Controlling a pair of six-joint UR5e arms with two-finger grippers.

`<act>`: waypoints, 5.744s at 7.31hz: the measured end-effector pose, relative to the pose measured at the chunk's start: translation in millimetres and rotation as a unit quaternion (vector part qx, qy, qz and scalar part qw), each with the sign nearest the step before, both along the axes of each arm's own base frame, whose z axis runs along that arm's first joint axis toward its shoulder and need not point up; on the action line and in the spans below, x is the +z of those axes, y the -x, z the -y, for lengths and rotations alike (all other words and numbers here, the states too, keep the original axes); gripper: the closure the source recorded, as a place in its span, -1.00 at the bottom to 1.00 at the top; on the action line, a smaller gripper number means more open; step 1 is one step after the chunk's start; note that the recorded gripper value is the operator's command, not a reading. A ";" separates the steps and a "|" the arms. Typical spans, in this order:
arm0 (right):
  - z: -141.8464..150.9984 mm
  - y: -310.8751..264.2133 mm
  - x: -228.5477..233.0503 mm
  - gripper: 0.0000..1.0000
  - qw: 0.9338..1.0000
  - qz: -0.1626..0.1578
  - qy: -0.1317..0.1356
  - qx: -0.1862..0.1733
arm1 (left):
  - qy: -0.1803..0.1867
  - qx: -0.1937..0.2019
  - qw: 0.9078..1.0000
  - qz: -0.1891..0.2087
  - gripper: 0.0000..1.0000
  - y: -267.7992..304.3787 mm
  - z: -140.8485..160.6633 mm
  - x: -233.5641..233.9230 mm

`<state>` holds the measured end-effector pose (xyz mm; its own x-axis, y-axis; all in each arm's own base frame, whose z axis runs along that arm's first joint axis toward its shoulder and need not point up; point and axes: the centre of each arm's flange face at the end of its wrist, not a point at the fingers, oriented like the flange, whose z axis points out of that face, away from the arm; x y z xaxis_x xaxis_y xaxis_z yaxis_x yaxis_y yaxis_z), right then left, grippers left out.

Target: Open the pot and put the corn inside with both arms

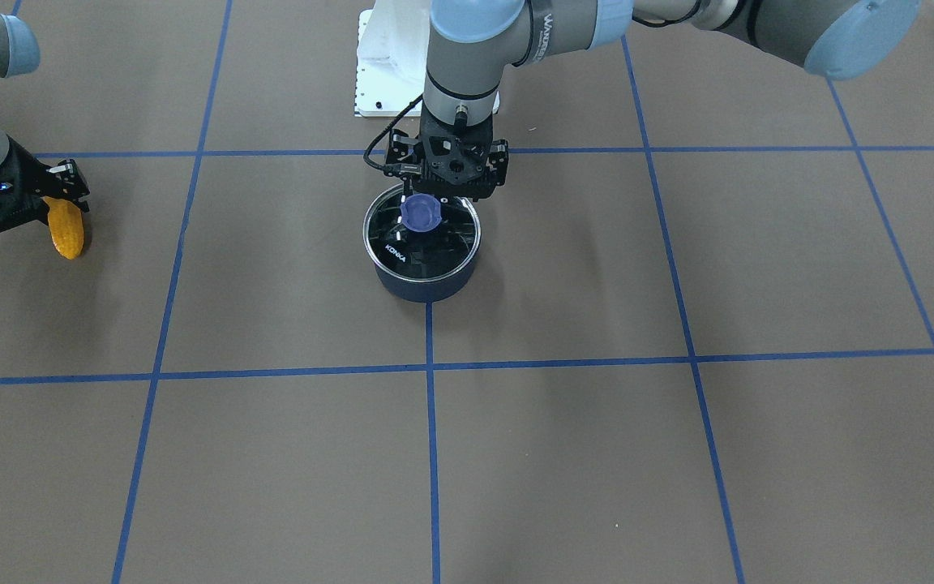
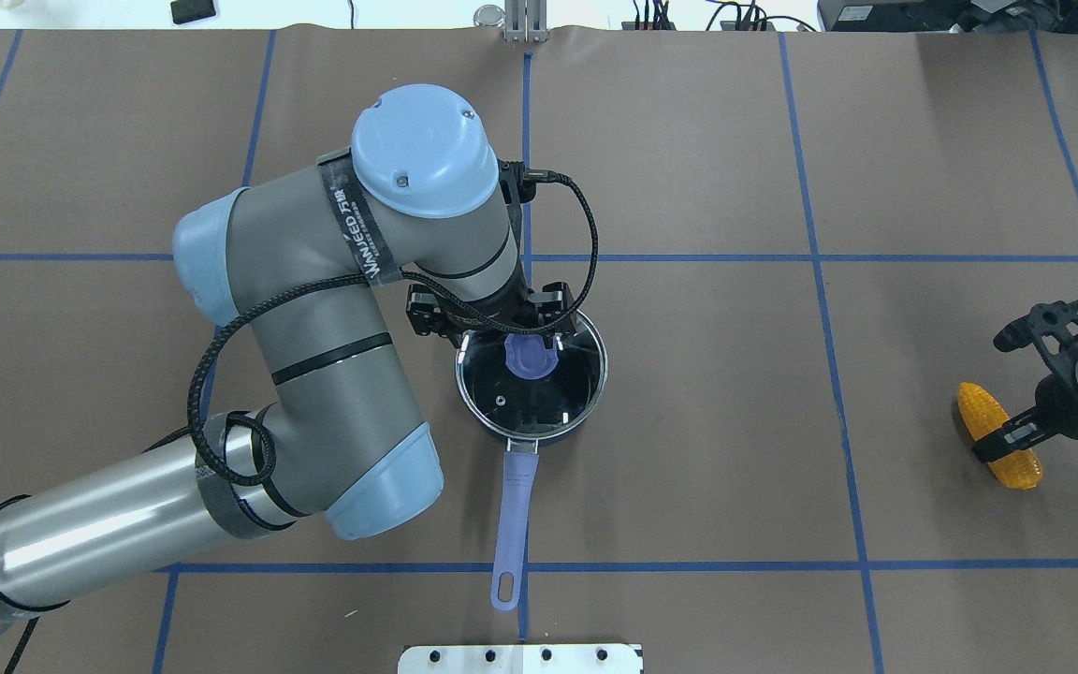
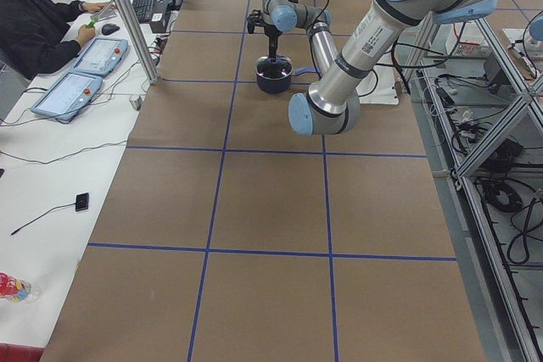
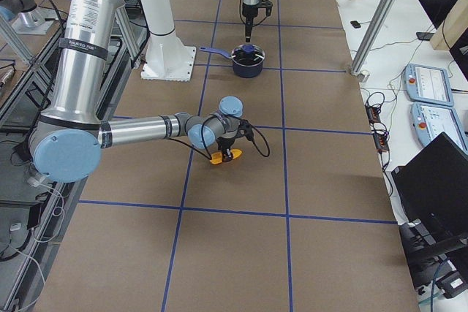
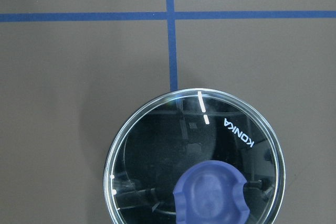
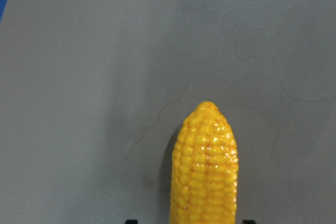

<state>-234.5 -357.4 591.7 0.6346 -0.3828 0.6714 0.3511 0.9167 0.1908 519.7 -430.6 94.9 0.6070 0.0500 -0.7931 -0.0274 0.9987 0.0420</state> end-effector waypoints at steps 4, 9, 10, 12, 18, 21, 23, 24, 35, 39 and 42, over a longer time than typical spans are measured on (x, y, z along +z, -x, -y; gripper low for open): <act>-3.3 0.1 5.3 0.10 1.000 -0.014 -0.021 -0.010 | 0.000 0.000 1.000 0.000 -0.96 -0.6 0.3 0.5; 8.3 -4.3 -26.4 0.12 0.999 0.018 -0.031 -0.003 | -0.036 -0.006 0.999 0.017 -0.95 -23.4 -21.5 1.1; 13.1 -3.2 -34.3 0.12 0.999 0.030 -0.031 -0.003 | -0.042 -0.002 0.999 0.018 -0.95 -25.6 -23.5 1.2; 16.8 -2.8 -39.6 0.12 0.999 0.037 -0.031 -0.003 | -0.049 0.003 0.999 0.015 -0.95 -26.1 -24.7 -1.0; 18.7 -2.9 -41.0 0.12 0.999 0.039 -0.031 -0.001 | -0.065 0.010 0.998 0.011 -0.94 -35.9 -16.9 3.1; 18.9 -2.9 -41.3 0.12 0.999 0.039 -0.032 -0.001 | -0.069 0.010 0.998 0.003 -0.92 -48.1 -10.1 10.7; 19.4 -3.7 -41.3 0.12 0.999 0.039 -0.032 -0.001 | -0.070 0.010 0.998 0.000 -0.64 -51.3 -8.6 12.8; 19.5 -3.9 -41.2 0.12 0.999 0.039 -0.032 0.000 | -0.069 0.010 0.998 0.001 -0.55 -51.5 -8.3 13.9; 27.4 1.2 -53.2 0.11 0.998 0.049 -0.040 0.001 | -0.064 0.006 0.998 0.002 -0.15 -49.6 -8.4 15.3; 53.1 28.7 -111.4 0.10 0.992 0.113 -0.050 -0.019 | -0.045 0.014 0.999 -0.014 -0.12 -24.2 14.0 12.3; 90.9 94.3 -235.5 0.10 0.986 0.164 -0.036 -0.014 | -0.056 0.022 0.998 -0.016 -0.12 16.3 45.4 32.9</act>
<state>-328.8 -448.3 356.2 0.3756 -0.4509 0.8097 0.2850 0.8875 0.3620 503.4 -476.0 127.9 0.5767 0.1656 -0.8000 -0.0681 0.9856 0.1549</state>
